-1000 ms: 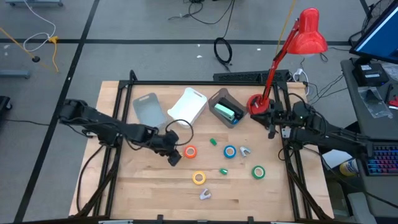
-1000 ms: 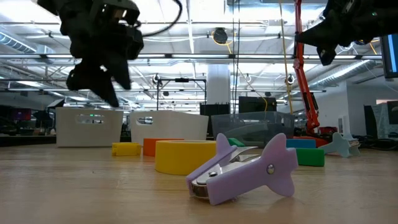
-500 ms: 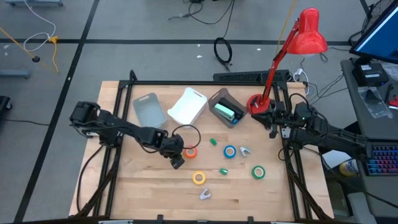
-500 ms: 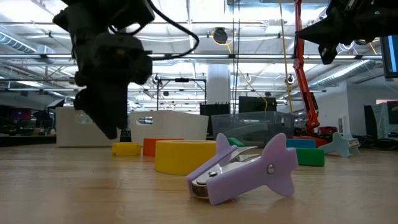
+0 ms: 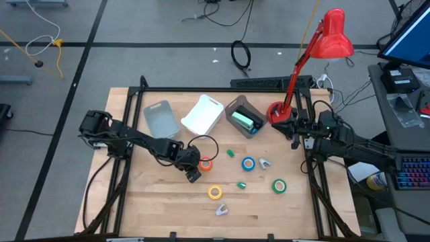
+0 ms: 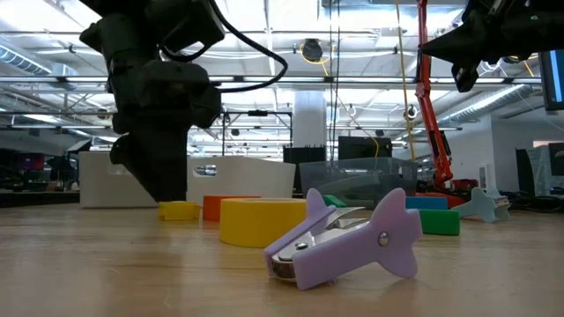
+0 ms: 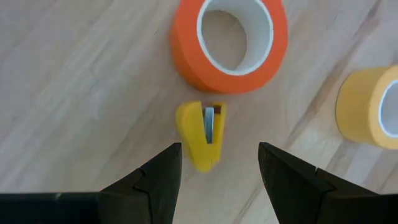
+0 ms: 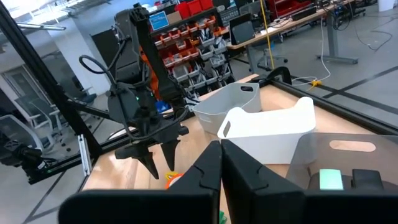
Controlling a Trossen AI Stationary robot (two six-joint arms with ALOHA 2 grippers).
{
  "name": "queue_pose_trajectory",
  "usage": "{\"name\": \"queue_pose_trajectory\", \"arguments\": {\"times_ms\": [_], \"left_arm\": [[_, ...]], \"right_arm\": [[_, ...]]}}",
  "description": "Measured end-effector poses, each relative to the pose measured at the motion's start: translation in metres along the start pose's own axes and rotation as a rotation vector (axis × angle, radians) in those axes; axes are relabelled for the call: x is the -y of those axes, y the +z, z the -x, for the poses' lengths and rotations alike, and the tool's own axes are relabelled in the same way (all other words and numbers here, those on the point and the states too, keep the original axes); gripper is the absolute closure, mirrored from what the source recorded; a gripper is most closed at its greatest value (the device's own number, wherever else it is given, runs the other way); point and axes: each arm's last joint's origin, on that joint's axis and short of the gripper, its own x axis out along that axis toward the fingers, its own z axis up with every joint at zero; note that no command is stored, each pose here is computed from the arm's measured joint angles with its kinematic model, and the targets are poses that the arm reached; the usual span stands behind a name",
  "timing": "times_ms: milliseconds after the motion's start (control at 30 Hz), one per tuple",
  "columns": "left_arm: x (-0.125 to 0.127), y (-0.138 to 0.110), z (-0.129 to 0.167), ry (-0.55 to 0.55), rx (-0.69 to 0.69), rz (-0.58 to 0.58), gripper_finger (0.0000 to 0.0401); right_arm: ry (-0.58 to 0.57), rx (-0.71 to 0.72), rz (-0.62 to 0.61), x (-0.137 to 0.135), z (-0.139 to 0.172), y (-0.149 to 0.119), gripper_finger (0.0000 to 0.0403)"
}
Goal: Pick and place Stapler, Stapler remover, tape
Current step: Put the yellow stapler into the black bin
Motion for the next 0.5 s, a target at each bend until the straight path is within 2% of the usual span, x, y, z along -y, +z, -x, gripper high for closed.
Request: {"name": "queue_pose_trajectory", "arguments": {"times_ms": [400, 500], "left_arm": [[-0.003, 0.000, -0.015, 0.032, -0.013, 0.014, 0.0186], [-0.003, -0.001, -0.015, 0.029, -0.029, 0.015, 0.0203]], "right_arm": [[-0.002, -0.003, 0.000, 0.000, 0.000, 0.000, 0.0402], [-0.003, -0.003, -0.001, 0.000, 0.000, 0.000, 0.0402]]}}
